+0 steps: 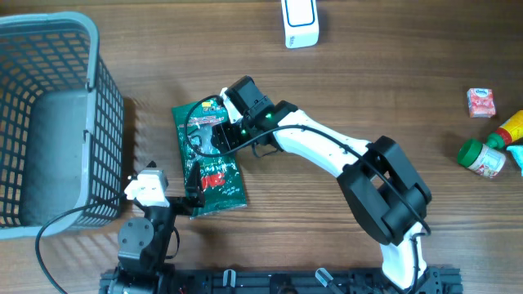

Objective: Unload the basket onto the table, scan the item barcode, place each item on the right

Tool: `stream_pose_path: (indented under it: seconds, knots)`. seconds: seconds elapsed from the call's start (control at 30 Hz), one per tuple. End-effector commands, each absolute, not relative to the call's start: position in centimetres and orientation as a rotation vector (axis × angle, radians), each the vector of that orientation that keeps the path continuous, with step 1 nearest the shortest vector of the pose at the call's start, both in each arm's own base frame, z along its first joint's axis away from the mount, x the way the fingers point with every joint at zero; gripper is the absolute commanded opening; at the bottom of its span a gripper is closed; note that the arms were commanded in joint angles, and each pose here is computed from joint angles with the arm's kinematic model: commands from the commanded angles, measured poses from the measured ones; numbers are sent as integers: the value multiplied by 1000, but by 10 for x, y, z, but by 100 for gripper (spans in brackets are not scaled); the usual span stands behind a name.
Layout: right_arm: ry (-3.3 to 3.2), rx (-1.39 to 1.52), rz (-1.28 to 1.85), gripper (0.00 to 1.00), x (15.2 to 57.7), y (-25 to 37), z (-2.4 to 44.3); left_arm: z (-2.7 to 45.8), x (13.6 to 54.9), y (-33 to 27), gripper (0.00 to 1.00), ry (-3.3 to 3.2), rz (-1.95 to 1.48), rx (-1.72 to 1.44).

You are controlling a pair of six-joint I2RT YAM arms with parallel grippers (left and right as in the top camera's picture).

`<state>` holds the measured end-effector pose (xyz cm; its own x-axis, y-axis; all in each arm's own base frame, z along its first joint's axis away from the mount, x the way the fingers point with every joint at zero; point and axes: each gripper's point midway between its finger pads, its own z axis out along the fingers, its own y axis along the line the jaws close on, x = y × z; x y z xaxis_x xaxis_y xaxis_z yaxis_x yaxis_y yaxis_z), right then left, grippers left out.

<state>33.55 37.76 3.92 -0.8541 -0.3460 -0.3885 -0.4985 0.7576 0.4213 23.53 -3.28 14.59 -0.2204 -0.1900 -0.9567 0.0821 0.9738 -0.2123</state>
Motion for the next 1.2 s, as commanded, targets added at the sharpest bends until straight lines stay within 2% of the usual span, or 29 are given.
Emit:
stream_pose_path:
  seconds: [0.0,0.27,0.43,0.57,0.6,0.63,0.67,0.7,0.87,0.93,1.0,1.1,1.17]
  knots:
    - [2728,-616,709,64,335,373,12,145,235,-33,100,1775,-241,-60]
    - [2788,-605,802,43,321,380,1,145,235,-33,100,1775,-241,-60]
    - [2791,-610,761,34,318,379,-4,145,235,-33,100,1775,-241,-60]
    - [2815,-511,683,30,319,371,-15,145,235,-33,100,1775,-241,-60]
    - [2814,-498,672,27,320,369,-17,145,235,-33,100,1775,-241,-60]
    - [2809,-495,664,21,321,369,-17,145,235,-33,100,1775,-241,-61]
    - [2802,-493,654,10,323,368,-17,145,235,-33,100,1775,-241,-60]
    - [2802,-490,648,4,324,368,-17,145,235,-33,100,1775,-241,-60]
    - [2859,-400,534,4,327,347,-24,145,235,-33,100,1775,-241,-60]
    - [2936,-184,356,4,334,304,-22,145,235,-33,100,1775,-241,-60]
    - [2950,-101,251,4,339,278,-17,146,235,-33,100,1774,-241,-61]
    - [2905,49,-83,4,357,200,11,145,235,-33,100,1775,-241,-61]
    - [2864,66,-176,4,365,173,31,145,235,-33,100,1775,-241,-60]
